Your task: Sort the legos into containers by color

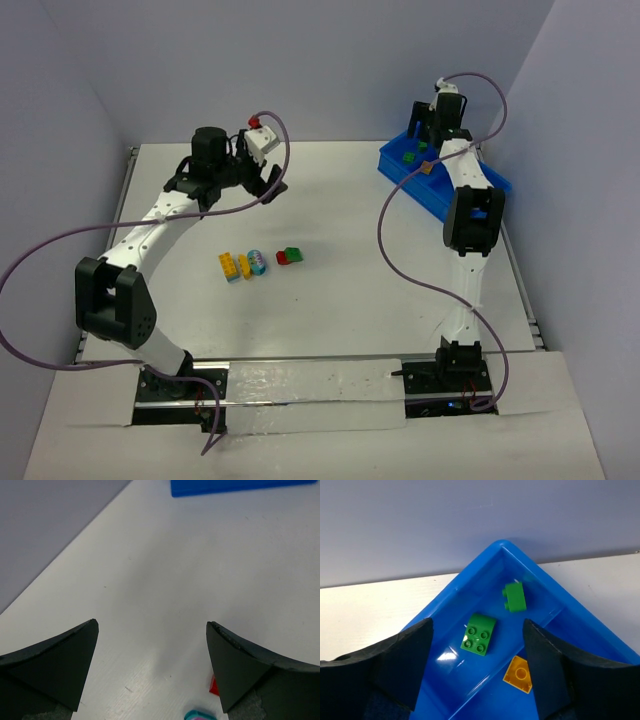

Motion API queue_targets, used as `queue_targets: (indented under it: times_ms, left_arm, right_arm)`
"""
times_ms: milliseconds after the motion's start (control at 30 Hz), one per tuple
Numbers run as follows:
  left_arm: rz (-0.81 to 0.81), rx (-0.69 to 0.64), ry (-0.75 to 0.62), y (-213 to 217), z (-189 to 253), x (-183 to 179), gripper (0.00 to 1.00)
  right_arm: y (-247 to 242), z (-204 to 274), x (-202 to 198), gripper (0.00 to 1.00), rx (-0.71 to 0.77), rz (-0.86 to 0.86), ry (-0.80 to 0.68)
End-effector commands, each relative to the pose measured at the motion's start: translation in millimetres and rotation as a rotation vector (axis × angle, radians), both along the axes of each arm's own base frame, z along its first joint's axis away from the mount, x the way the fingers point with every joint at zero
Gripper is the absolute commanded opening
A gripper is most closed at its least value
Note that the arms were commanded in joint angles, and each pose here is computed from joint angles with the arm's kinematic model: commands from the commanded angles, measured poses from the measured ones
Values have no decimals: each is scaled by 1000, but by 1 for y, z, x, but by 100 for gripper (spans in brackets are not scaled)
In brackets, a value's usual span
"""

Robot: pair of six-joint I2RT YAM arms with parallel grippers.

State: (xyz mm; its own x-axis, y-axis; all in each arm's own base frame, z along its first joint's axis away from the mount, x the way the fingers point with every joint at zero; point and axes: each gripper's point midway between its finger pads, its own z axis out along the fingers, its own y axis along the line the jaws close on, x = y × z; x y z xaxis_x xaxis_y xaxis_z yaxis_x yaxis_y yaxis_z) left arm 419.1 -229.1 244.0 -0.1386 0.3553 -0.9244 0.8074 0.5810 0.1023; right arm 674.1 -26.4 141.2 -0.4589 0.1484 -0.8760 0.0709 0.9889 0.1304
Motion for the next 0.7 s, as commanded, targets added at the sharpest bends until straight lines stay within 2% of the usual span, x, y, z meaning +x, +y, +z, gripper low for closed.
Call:
queue_targets:
  times_ms: [0,100,133,233,400,467,667]
  left_arm:
    - [-307,81,84,-9,-29,-60,96]
    - [-394,143,203,-7,-61,-88,93]
    - [-397,165,216,-7,-68,-91,92]
    - [-404,237,261,-12,-94,-99,90]
    - [-377,293,299,-31,-119,-98,89]
    - [-355,321,355,-38,-128,-94,86]
    - [-318,430,425,-48,-147,-86,81]
  right_arm:
    - [12,113,-21,85,-5,59,-175]
    - [21,136,-42,91,5,99,-189]
    - [26,134,-49,96,12,117,-176]
    - [34,152,-72,100,25,146,-173]
    - [48,156,-108,100,52,199,-136]
    - [50,148,-120,100,53,211,-104]
    - [46,141,-140,100,13,210,-79]
